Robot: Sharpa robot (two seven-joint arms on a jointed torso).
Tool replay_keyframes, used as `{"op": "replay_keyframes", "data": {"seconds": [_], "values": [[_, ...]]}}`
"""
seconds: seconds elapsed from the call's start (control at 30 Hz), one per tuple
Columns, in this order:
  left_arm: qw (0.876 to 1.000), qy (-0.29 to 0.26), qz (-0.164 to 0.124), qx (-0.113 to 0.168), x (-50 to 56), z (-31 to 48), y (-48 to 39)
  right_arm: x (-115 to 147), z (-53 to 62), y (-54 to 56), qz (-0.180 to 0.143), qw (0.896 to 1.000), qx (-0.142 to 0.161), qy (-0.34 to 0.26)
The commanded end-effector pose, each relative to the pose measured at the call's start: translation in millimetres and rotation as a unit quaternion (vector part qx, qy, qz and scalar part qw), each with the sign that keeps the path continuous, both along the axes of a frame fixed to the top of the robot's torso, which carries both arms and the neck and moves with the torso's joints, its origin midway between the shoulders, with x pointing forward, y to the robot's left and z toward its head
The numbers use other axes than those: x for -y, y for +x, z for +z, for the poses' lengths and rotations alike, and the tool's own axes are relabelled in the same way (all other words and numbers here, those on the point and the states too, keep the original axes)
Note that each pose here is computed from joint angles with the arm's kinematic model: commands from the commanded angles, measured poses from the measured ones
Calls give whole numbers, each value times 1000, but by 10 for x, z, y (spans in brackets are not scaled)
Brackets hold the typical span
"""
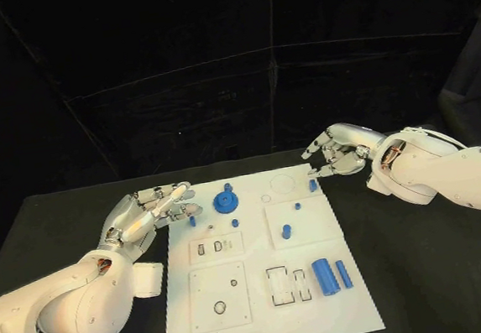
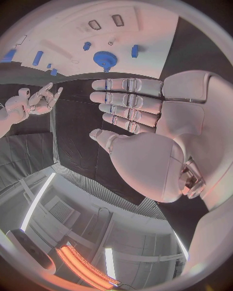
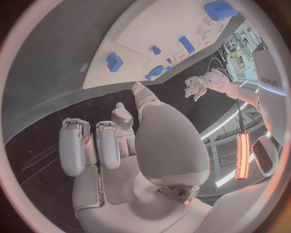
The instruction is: Assemble the parts on the task board
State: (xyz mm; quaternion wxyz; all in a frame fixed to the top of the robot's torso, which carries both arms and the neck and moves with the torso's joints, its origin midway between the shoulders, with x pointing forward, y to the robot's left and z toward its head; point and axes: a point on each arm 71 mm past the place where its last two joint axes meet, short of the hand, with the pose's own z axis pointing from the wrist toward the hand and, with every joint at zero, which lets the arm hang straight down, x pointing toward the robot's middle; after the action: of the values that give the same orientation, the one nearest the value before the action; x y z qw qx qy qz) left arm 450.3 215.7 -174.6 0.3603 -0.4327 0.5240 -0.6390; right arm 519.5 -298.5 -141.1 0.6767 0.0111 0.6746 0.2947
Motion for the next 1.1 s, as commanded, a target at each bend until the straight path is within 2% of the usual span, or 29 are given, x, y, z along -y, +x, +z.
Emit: {"op": "replay_keyframes", "data": {"seconds": [0.03, 0.2, 0.33, 0.6, 1.1], "values": [[1000, -2, -9, 7, 15, 13, 4, 22, -62, -7, 13, 1000, -13, 12], [1000, -1, -8, 7, 11, 10, 11, 57, -204, -20, 9, 999, -29, 10], [1000, -1, -8, 7, 10, 8, 13, 85, -269, -12, 5, 999, -36, 8], [1000, -1, -7, 6, 10, 6, 16, 114, -330, 21, -2, 999, -44, 7], [1000, 0, -6, 6, 4, 4, 17, 55, -439, 22, 7, 998, -61, 6]]}}
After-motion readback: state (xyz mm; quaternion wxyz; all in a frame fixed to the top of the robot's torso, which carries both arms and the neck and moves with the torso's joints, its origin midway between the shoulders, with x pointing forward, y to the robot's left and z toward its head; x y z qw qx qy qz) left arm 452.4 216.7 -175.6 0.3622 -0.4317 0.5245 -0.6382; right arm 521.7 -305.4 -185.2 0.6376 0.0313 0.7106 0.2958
